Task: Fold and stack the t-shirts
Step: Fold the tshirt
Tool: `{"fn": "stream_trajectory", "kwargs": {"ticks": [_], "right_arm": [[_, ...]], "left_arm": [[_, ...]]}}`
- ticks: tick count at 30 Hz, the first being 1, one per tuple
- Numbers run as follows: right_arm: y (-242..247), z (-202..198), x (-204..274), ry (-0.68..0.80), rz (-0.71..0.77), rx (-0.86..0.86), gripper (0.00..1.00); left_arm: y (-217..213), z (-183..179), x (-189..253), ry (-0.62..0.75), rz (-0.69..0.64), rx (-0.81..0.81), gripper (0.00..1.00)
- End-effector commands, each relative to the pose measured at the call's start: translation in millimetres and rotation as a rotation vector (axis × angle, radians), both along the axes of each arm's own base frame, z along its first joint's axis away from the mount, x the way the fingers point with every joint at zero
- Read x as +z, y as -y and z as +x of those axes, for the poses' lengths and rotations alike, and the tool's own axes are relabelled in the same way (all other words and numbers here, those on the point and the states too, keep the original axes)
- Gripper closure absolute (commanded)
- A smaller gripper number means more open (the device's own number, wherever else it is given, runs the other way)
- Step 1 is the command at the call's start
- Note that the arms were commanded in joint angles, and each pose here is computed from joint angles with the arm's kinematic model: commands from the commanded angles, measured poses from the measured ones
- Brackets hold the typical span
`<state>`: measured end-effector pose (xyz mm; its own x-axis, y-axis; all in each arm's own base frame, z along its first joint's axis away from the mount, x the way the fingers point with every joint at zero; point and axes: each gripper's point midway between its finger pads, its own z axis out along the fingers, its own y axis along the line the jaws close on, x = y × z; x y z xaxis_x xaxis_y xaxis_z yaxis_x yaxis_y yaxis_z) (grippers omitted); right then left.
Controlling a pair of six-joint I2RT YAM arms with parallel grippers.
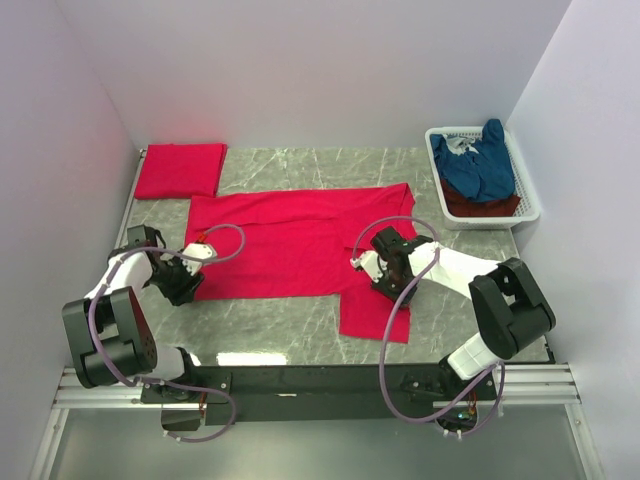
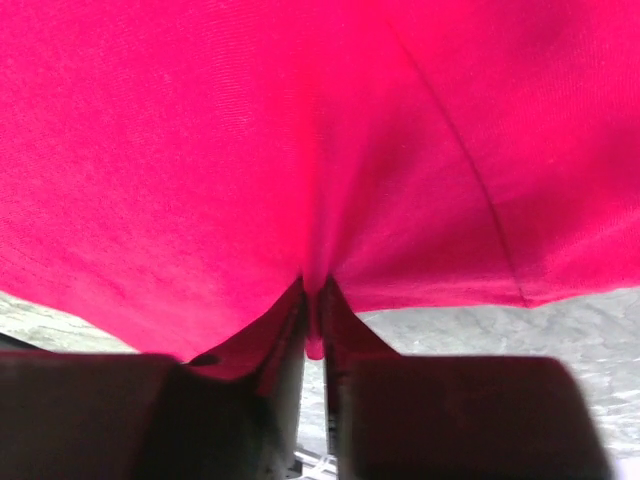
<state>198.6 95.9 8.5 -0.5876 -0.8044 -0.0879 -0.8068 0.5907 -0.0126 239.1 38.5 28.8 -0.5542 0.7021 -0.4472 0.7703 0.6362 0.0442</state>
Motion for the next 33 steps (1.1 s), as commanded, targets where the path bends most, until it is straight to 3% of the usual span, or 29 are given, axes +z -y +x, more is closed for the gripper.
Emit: {"fn": "stream_trajectory", "kwargs": {"ticks": [1,6,13,22,29,33], "right_arm": [[1,-7,-11,-0.016,-0.004,0.0,0.85],[-4,-4,-2,-0.014,0.021,-0.004,1.0],[-8,-2,3,-0.011,0.034,-0.005,1.0],[-5,-11,26,0.023,0.067,-0.007,1.0],[1,-16,51,0.097,0.108,-0.015,1.0],[0,-17,55,0.094,0.115,-0.006,1.0]], "left_arm": [[-3,-1,-3,0.021,0.036,-0.042,0.45],[-7,-1,-11,0.014,0.058,-0.071,0.47],[-17,-12,-27,-0.034,0.121,-0.109,0.55],[-17,-23,-22,-0.06,0.138,-0.141,0.85],[-12,-42,-1,-0.075,0.138,-0.176,0.95],[-12,-44,5,-0.063,0.146,-0.171,0.93]]}}
